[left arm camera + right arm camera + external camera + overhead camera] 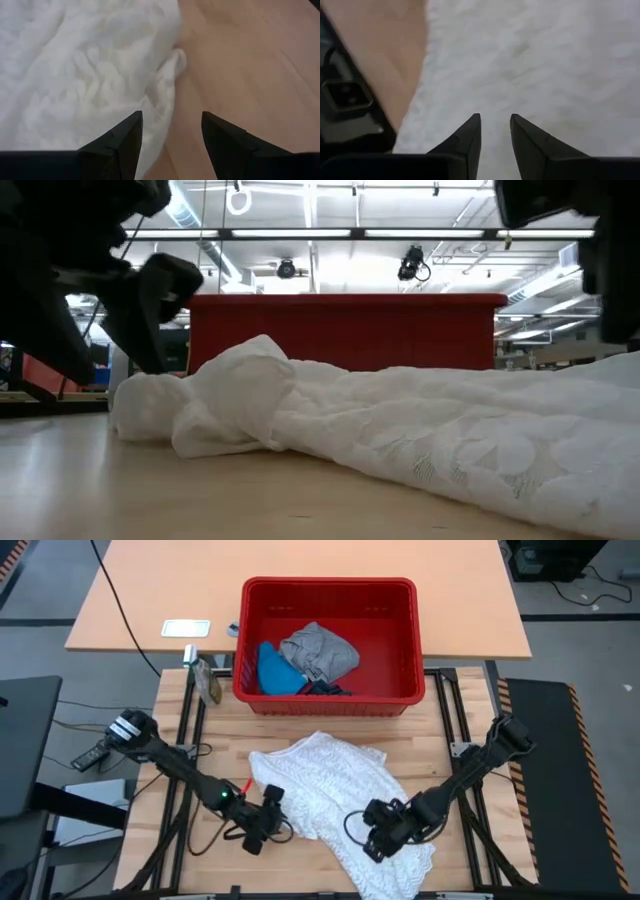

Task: Fold laundry
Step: Fold the white dress on the table

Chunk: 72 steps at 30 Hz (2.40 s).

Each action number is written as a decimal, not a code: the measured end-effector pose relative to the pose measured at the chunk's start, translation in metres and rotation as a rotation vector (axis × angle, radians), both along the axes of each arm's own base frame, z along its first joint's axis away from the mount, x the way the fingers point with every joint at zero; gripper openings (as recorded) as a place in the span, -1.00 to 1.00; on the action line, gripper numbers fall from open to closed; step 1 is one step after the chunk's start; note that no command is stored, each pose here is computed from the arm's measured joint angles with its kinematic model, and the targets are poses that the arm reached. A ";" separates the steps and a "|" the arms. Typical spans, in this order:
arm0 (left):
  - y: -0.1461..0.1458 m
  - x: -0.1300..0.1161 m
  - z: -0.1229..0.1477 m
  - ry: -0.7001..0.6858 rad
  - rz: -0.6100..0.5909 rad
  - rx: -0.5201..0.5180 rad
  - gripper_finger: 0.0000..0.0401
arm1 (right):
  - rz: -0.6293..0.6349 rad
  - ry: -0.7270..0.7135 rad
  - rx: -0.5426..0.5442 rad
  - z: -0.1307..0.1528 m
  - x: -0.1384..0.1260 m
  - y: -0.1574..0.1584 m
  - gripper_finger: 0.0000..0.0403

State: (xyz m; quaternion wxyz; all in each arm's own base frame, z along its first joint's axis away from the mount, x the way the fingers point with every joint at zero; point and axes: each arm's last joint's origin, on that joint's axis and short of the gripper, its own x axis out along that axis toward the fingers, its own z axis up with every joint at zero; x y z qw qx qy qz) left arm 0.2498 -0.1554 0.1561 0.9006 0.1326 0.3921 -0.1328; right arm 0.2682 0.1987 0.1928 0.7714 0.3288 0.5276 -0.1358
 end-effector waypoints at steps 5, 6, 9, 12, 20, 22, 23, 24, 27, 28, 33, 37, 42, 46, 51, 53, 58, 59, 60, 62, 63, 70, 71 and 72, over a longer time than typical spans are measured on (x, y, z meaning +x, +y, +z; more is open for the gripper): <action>-0.002 0.014 -0.018 -0.031 0.026 -0.006 -0.14 | 0.126 -0.015 0.004 0.003 0.004 0.023 -0.27; -0.003 0.014 -0.022 -0.018 0.028 -0.002 -0.22 | 0.151 -0.022 0.009 0.004 0.005 0.027 -0.24; -0.002 0.018 -0.027 0.012 0.047 -0.015 -0.55 | 0.229 -0.051 0.035 0.004 0.005 0.039 -0.17; 0.000 0.024 -0.019 0.013 0.092 -0.074 -0.91 | 0.313 -0.114 0.073 0.003 0.005 0.052 -0.15; 0.025 0.029 0.033 -0.019 0.191 -0.136 -0.99 | 0.369 -0.092 0.137 -0.008 0.006 0.061 -0.16; 0.034 0.027 0.051 -0.039 0.226 -0.161 -0.99 | 0.369 -0.092 0.139 -0.010 0.006 0.062 -0.16; 0.041 0.024 0.058 -0.024 0.257 -0.163 -0.99 | 0.366 -0.087 0.137 -0.011 0.007 0.062 -0.16; 0.047 0.024 0.066 -0.034 0.285 -0.180 -0.99 | 0.366 -0.080 0.133 -0.012 0.006 0.062 -0.16; 0.065 0.015 0.089 -0.068 0.364 -0.234 -0.99 | 0.343 -0.076 0.140 -0.017 0.009 0.061 -0.16; 0.070 0.013 0.095 -0.087 0.389 -0.253 -0.99 | 0.338 -0.081 0.146 -0.017 0.010 0.061 -0.16; 0.092 -0.002 0.114 -0.117 0.472 -0.291 -1.00 | 0.332 -0.138 0.210 -0.022 0.015 0.072 -0.16; 0.099 -0.011 0.119 -0.104 0.493 -0.285 -1.00 | 0.314 -0.172 0.232 -0.026 0.012 0.083 -0.16; 0.100 -0.014 0.119 -0.090 0.496 -0.275 -1.00 | 0.307 -0.143 0.187 -0.036 0.005 0.089 -0.16; 0.102 -0.016 0.116 -0.050 0.538 -0.283 -1.00 | 0.378 -0.148 0.127 -0.049 0.004 0.093 -0.16; 0.108 -0.023 0.109 0.037 0.648 -0.289 -1.00 | 0.490 -0.149 0.020 -0.073 0.004 0.098 -0.16; 0.108 -0.026 0.107 0.075 0.661 -0.271 -1.00 | 0.491 -0.125 0.007 -0.080 0.004 0.097 -0.18; 0.109 -0.030 0.104 0.120 0.676 -0.245 -1.00 | 0.389 -0.026 -0.004 -0.083 0.003 0.088 -0.53; 0.110 -0.031 0.104 0.119 0.683 -0.247 -1.00 | 0.380 -0.007 -0.011 -0.082 0.003 0.085 -0.67; 0.110 -0.031 0.104 0.117 0.688 -0.248 -1.00 | 0.374 0.010 -0.018 -0.080 0.002 0.082 -0.82; 0.110 -0.031 0.105 0.107 0.694 -0.258 -1.00 | 0.368 0.049 -0.037 -0.074 0.001 0.073 -0.93; 0.110 -0.031 0.106 0.102 0.699 -0.266 -1.00 | 0.361 0.065 -0.043 -0.068 0.000 0.068 -0.94; 0.111 -0.044 0.146 -0.020 0.692 -0.351 -1.00 | 0.362 0.188 -0.178 0.025 -0.026 0.015 -0.98; 0.112 -0.047 0.159 -0.060 0.682 -0.369 -1.00 | 0.375 0.200 -0.207 0.042 -0.033 0.007 -0.98; 0.112 -0.051 0.173 -0.096 0.664 -0.386 -1.00 | 0.385 0.209 -0.237 0.059 -0.039 -0.002 -0.98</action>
